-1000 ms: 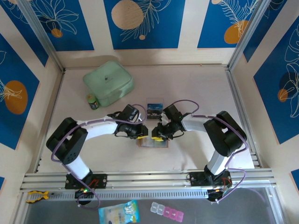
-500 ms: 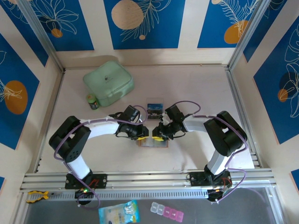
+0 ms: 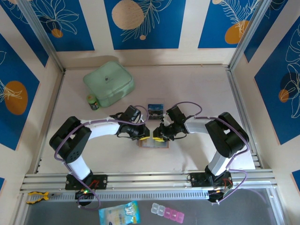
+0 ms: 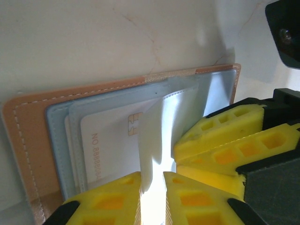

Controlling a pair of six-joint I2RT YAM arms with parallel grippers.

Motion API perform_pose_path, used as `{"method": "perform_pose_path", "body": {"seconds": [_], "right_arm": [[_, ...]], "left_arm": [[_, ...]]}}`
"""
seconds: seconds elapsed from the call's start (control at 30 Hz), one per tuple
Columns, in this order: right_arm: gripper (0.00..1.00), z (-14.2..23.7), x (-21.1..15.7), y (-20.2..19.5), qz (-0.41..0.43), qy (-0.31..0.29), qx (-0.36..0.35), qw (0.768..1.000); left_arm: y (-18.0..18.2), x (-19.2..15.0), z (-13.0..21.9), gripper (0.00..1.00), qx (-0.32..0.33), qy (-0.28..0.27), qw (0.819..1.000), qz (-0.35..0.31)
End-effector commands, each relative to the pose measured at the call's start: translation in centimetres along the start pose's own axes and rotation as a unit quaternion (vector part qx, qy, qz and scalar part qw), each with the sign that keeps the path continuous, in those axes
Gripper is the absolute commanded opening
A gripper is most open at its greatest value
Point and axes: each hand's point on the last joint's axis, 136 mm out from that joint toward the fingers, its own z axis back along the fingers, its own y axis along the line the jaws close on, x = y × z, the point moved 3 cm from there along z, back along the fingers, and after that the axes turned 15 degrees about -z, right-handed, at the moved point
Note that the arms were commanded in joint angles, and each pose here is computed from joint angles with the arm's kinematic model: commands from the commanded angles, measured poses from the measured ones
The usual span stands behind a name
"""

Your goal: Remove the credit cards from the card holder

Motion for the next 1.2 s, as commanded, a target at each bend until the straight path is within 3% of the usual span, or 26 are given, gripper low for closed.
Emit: {"method": "perform_pose_path", "body": {"seconds": [0.0,0.6,1.07,1.17], "right_arm": [[0.26,0.5,-0.4,0.2,-0.004,0.004,0.01,1.0],[0.26,3.9,-0.4,1.5,0.012,-0.04,0.031,0.999],[0.27,5.6,-0.3,0.5,0.002,-0.059,0.036,0.998],[0.27,6.2,-0.3,0.2,0.0,-0.066,0.037,0.997]], "left_arm": [[-1.7,0.7,0.1,0.18,-0.025,-0.006,1.0,-0.011],[-4.1,1.5,0.8,0.17,-0.046,-0.008,0.998,-0.032],[-6.1,2.0,-0.9,0.17,-0.057,0.009,0.997,-0.05],[-6.4,2.3,-1.2,0.21,-0.055,0.006,0.997,-0.051]]}}
